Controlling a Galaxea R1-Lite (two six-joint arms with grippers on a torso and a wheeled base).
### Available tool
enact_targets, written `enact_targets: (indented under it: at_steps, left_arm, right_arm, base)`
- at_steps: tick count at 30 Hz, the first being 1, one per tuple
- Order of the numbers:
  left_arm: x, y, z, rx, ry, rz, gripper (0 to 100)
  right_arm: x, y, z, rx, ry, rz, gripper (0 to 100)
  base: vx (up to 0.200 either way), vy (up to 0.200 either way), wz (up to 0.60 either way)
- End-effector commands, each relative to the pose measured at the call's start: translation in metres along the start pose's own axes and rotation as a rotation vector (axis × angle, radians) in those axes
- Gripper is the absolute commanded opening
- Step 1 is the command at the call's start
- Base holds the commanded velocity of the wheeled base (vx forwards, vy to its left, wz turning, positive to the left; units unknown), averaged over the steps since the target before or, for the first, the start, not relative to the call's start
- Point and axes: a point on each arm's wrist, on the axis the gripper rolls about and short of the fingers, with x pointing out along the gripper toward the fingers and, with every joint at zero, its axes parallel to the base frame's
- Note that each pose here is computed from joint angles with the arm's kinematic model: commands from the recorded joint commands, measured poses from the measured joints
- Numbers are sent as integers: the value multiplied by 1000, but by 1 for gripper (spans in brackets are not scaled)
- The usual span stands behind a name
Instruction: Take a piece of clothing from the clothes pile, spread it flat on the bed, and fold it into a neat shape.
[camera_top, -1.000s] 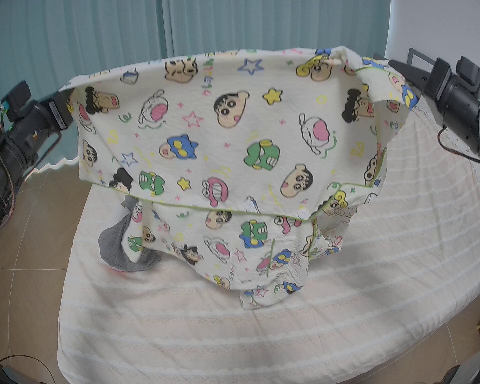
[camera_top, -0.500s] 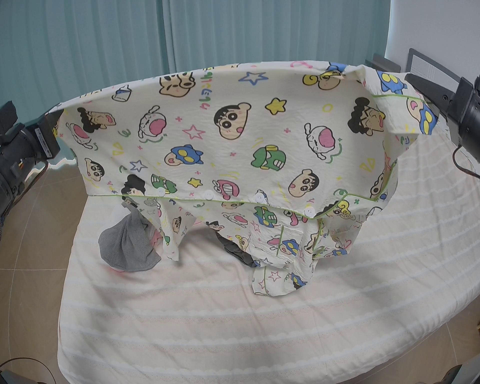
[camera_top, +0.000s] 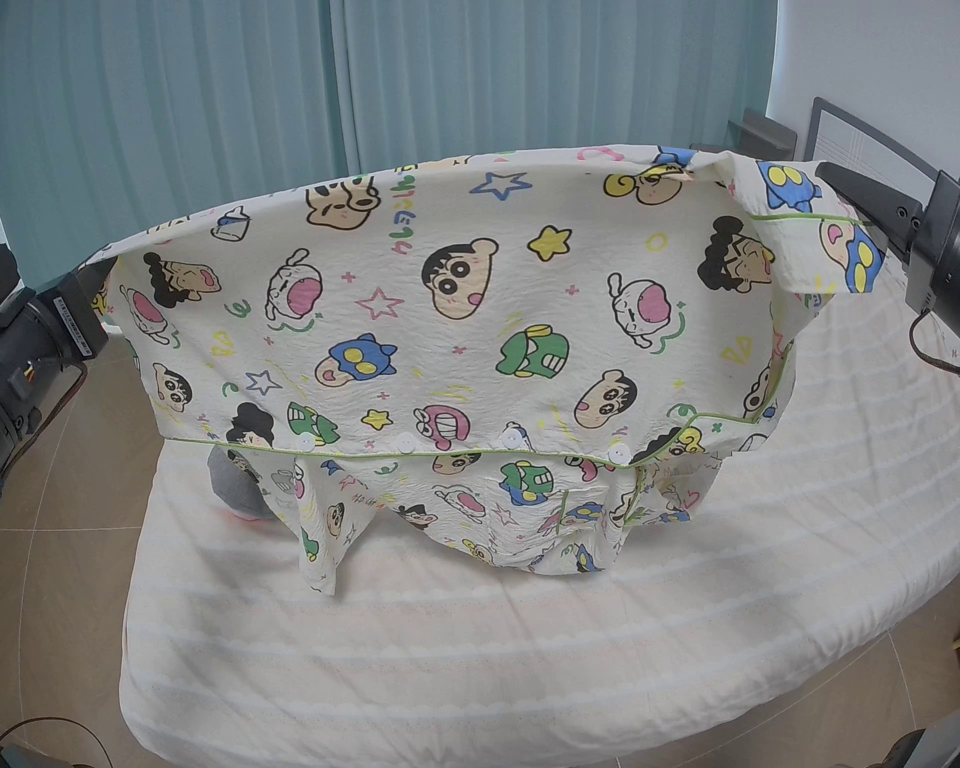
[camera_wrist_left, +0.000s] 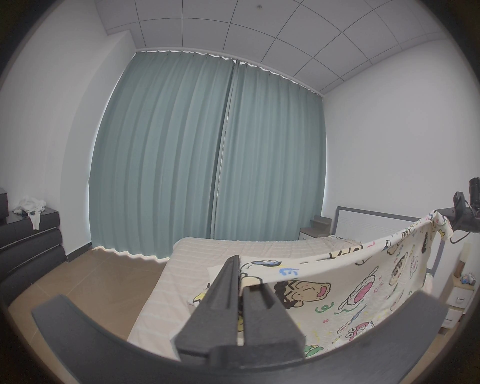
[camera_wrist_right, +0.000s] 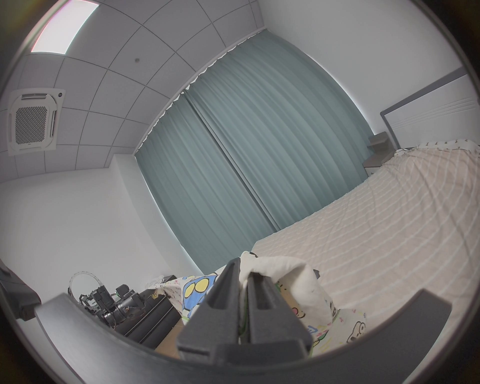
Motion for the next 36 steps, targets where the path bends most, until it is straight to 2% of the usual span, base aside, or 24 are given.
enact_targets:
  at_steps: [1, 3, 8, 36]
  left_arm:
    - [-6, 1, -4, -7, 10, -2, 0]
    - [-8, 1, -5, -8, 13, -1, 0]
    - [-9, 0, -4, -82, 8, -6, 0]
    - [-9, -9, -3, -91, 11, -52, 0]
  right_arm:
    - [-3, 0, 2, 3, -11, 0, 0]
    - [-5, 1, 4, 3, -18, 0, 0]
    - [-7, 0, 2, 3, -12, -1, 0]
    - [-12, -2, 7, -3, -37, -15, 0]
  base:
    - [0, 0, 0]
    - [0, 0, 0]
    - [0, 0, 0]
    - [0, -200, 0]
